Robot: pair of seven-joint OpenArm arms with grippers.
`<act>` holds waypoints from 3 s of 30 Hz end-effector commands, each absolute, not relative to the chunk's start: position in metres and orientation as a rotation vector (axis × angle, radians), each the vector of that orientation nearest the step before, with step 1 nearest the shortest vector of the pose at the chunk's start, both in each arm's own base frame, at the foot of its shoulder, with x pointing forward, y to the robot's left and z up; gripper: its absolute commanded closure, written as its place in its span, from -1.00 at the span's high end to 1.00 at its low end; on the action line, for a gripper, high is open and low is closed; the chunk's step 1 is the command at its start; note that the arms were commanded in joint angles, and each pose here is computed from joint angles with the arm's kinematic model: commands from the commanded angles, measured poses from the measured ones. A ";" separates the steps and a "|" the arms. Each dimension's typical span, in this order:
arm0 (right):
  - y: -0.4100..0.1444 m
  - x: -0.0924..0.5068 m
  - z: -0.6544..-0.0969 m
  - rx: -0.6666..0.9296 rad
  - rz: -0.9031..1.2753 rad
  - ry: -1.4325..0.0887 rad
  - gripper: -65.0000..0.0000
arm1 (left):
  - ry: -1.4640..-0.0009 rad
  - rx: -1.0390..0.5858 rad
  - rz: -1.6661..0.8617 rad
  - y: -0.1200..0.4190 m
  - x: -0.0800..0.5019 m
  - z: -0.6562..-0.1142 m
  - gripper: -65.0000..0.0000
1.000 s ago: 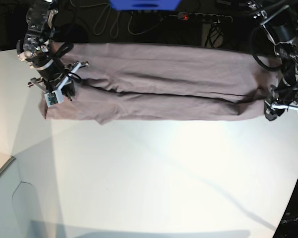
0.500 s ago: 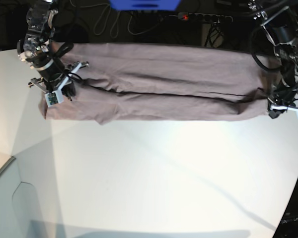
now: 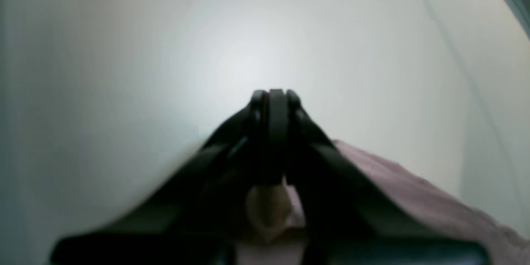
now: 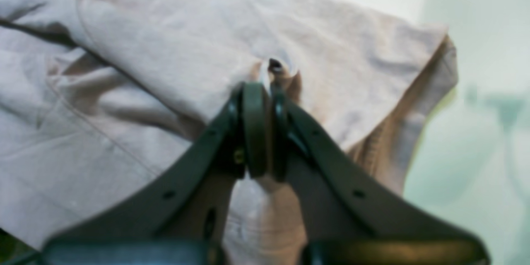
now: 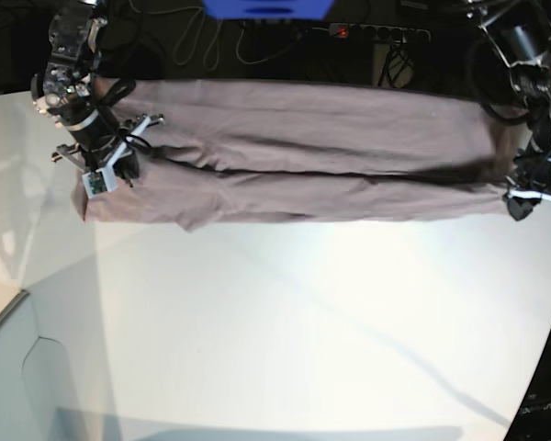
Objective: Layout the t-shirt on the table in an organized manner, then fold the t-shirt properly
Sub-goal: 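Pull the strip end outward with the left gripper to straighten it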
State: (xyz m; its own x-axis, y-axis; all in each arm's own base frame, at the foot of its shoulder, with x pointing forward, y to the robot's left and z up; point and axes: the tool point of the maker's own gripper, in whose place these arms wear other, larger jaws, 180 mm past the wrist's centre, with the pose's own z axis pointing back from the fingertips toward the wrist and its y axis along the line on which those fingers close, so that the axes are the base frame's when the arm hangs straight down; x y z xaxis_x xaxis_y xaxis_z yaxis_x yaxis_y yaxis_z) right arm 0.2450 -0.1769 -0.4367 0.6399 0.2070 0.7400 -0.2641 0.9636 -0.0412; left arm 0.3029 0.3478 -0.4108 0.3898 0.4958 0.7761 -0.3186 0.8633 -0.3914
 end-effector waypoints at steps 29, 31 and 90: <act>-0.176 0.252 -0.424 0.082 0.276 -0.885 -1.00 | -1.234 -0.154 0.481 0.362 0.327 -0.342 -1.00; -0.176 0.252 -0.424 0.082 0.276 -0.885 -1.00 | -1.246 -0.157 0.481 0.362 0.331 -0.338 -1.00; -0.179 0.268 -0.400 0.050 0.294 -0.952 -1.00 | -1.095 -0.135 0.615 0.389 0.280 -0.417 -1.00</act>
